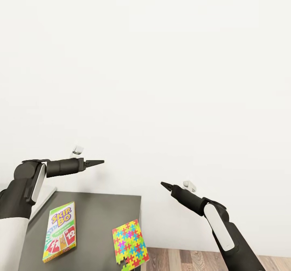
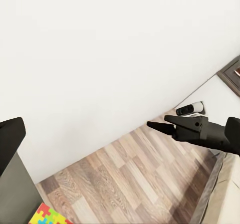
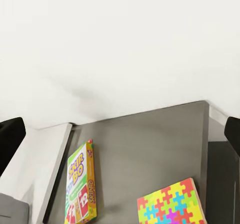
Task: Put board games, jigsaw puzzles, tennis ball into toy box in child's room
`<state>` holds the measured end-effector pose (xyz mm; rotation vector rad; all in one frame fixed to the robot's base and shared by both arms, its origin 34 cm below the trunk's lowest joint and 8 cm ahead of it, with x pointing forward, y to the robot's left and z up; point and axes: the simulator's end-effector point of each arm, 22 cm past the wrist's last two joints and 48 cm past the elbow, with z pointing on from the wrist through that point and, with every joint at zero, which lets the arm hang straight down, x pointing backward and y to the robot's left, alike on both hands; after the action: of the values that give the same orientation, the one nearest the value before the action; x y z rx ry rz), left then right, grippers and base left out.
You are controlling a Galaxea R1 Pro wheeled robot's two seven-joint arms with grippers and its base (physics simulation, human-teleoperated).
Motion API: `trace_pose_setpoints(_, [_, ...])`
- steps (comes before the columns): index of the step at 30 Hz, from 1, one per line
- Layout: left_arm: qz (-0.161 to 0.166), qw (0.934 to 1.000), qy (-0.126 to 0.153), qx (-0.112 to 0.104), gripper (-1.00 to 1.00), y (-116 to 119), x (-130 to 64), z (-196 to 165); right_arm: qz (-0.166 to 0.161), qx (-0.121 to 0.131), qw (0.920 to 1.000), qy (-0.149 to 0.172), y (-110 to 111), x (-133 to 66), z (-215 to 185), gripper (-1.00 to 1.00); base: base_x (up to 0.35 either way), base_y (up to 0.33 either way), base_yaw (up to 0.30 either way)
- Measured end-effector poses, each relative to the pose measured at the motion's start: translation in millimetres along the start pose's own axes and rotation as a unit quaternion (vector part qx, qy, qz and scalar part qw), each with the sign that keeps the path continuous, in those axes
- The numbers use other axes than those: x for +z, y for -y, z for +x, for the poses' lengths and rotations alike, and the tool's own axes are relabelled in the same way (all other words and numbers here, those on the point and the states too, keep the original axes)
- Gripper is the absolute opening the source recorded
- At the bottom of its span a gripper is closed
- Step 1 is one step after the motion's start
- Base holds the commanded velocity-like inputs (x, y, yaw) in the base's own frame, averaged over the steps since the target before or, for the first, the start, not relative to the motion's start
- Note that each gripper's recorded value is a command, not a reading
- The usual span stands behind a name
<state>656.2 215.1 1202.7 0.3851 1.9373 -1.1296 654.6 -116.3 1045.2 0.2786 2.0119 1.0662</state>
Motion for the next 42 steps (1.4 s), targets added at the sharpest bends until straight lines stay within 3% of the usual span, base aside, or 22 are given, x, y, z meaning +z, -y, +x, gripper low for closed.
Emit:
trace_pose_setpoints(18, [0.002, 1.0000, 0.003, 0.004, 1.00, 4.5, -2.2, -3.0, -0.002, -0.004, 1.0000, 0.003, -3.0, -2.4, -3.4, 1.00, 0.000, 0.000, 0.000])
trace_pose_setpoints(42, [-0.001, 1.0000, 0.006, 0.002, 1.00, -12.5, 5.5, 3.5, -0.002, -0.004, 1.0000, 0.003, 11.7, 10.0, 0.1, 1.00, 0.000, 0.000, 0.000])
